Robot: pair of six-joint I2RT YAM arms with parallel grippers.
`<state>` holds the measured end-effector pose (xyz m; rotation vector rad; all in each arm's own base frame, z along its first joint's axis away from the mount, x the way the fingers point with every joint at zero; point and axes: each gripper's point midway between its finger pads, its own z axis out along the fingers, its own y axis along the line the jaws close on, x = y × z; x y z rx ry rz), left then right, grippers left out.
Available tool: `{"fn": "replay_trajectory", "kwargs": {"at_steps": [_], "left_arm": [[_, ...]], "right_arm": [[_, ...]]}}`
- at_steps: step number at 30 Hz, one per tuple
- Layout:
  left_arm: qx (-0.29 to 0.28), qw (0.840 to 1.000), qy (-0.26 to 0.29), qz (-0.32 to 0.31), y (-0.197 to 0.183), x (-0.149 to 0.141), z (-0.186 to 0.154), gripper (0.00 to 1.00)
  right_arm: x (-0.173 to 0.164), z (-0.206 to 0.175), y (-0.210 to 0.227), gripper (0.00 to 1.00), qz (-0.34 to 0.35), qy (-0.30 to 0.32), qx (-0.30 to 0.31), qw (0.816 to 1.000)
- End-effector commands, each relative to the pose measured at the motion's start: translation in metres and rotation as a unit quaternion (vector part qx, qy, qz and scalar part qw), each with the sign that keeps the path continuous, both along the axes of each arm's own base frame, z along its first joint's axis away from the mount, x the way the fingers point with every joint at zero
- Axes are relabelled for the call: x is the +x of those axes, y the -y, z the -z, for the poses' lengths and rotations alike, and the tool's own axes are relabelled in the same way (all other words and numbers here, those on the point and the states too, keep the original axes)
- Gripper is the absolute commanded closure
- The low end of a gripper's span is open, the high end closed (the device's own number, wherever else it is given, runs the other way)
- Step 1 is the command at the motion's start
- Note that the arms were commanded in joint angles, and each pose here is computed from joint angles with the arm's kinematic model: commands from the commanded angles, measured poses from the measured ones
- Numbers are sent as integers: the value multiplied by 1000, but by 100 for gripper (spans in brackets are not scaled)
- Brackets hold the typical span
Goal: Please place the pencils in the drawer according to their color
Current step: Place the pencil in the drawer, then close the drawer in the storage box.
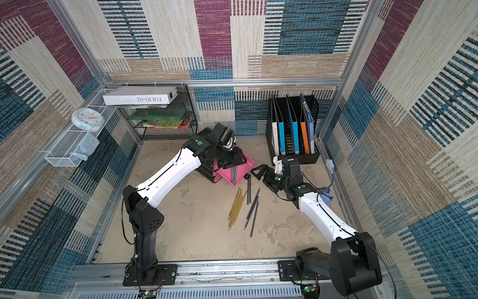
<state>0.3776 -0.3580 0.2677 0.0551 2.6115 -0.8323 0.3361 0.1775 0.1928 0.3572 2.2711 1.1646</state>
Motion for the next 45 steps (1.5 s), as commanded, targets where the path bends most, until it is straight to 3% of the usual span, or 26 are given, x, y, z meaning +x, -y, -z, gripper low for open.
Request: {"fn": "replay_trajectory", "kwargs": {"at_steps": [1, 9, 17, 31, 45], "left_arm": [[35, 999, 41, -5, -19, 8, -15, 46], [94, 988, 94, -80, -102, 58, -34, 46], [156, 974, 130, -101, -157, 100, -31, 46], [198, 970, 106, -88, -173, 132, 17, 48], [205, 973, 71, -75, -169, 133, 53, 49]], "right_arm": [[7, -6, -3, 1, -6, 24, 7, 1000], [18, 4, -6, 1, -10, 44, 0, 999], [31, 14, -15, 1, -31, 49, 1, 998], [60, 40, -29, 1, -49, 31, 8, 998], [88, 22, -54, 1, -64, 41, 104, 992]]}}
